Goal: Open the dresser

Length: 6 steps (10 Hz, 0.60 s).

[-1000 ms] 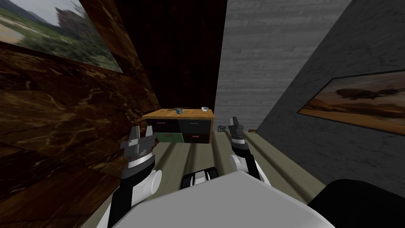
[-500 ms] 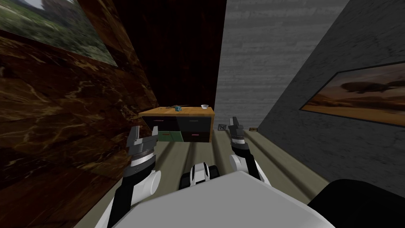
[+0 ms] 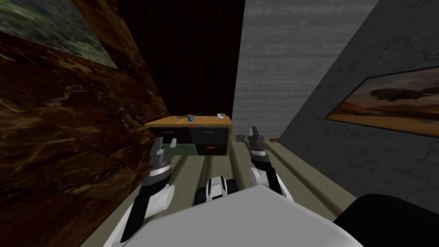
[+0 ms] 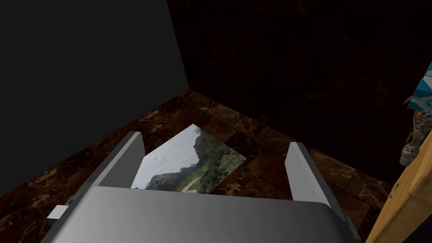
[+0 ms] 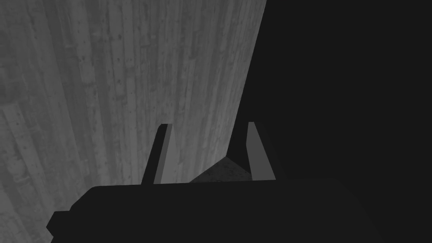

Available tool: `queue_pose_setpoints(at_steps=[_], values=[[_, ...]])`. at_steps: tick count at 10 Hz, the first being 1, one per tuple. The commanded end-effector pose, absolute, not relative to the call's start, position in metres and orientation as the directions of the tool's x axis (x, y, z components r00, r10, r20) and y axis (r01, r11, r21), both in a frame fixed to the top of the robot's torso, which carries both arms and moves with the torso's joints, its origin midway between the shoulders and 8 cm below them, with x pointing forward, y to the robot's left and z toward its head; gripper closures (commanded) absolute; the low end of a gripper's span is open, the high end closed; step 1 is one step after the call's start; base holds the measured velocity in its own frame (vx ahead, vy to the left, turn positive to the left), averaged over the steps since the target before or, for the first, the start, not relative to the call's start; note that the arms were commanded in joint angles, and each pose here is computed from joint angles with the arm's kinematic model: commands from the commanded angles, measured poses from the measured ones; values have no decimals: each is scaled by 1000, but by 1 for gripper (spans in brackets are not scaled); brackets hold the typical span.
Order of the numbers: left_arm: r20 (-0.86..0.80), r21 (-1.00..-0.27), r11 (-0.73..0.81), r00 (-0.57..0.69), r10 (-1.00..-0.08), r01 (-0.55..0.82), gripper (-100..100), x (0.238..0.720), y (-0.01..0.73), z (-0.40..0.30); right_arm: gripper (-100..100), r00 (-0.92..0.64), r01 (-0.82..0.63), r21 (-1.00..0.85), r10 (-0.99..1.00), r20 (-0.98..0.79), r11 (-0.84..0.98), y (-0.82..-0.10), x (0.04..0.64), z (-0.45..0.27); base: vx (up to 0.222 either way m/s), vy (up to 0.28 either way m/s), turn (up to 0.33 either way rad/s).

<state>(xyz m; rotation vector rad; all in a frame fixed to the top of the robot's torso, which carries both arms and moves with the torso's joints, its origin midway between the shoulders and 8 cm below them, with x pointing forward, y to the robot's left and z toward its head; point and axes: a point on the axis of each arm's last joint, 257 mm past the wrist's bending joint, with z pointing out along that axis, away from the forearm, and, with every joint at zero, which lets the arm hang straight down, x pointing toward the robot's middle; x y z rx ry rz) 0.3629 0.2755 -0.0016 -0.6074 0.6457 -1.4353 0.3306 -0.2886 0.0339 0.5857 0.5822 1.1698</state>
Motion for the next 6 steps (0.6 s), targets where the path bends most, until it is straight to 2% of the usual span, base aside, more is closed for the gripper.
queue_pose_setpoints(at_steps=[1,6], values=[[-60,-758,58,19,-998,649,-100,376,275,-27,0,283,-666,691,952,-115,281,-289,331,34,93,-3,-37],[-75,-824,68,10,-997,562,-100,401,274,-76,0,283,-666,691,952,-115,281,-289,331,34,102,-9,-46]])
